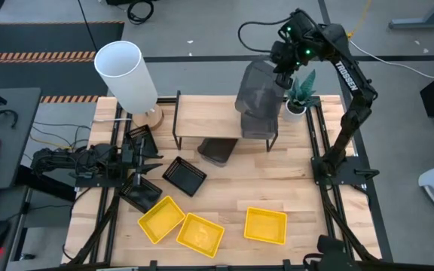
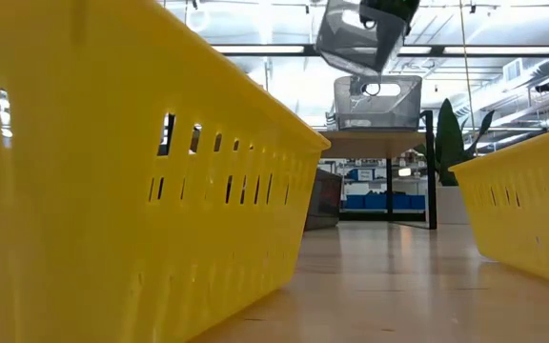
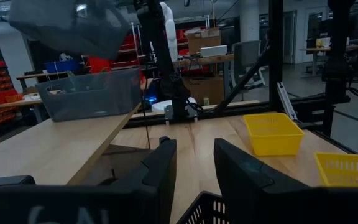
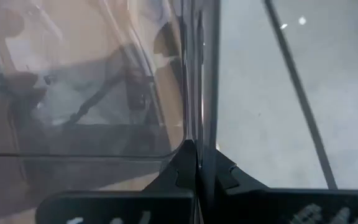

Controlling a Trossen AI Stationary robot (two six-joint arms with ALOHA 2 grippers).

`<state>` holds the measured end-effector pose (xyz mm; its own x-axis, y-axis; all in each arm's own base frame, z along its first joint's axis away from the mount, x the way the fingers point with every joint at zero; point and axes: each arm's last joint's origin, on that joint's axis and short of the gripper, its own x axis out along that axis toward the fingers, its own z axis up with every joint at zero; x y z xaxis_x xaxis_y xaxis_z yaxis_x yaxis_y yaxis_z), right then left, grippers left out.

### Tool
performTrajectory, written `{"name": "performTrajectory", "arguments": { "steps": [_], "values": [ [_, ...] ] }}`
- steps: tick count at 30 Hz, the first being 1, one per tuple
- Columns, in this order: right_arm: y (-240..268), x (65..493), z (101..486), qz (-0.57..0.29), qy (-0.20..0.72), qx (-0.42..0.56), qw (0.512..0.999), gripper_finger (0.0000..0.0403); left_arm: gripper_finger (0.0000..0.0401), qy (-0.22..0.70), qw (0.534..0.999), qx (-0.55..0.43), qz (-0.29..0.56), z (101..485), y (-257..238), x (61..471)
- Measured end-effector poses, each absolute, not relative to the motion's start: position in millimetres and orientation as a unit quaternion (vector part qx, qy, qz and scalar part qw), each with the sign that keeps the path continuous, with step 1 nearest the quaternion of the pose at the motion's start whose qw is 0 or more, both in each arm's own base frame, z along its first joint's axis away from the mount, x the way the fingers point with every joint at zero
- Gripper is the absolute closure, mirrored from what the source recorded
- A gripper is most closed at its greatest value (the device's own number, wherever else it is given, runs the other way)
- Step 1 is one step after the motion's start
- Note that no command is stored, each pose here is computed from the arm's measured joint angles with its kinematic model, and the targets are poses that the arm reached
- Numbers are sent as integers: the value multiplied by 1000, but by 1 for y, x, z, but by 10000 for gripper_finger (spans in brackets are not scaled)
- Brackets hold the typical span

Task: Stack baskets on shelf by color
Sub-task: Stack the bottom black bin on top of the black bin on the shelf

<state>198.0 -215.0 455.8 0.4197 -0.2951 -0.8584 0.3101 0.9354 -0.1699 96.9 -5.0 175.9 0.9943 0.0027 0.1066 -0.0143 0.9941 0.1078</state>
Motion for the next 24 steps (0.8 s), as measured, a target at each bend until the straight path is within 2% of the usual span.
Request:
{"name": "performTrajectory", "arguments": {
  "steps": [9,19,24],
  "values": [
    [-222,207,420,-147,580,0,801,398,287,-53,997,54,4,176,-5,97],
    [-215,217,415,-96,607,-84,785,388,287,-53,997,54,4,176,-5,97],
    [-211,220,415,-86,607,-91,784,364,287,-53,997,54,4,176,-5,97]
  ]
}}
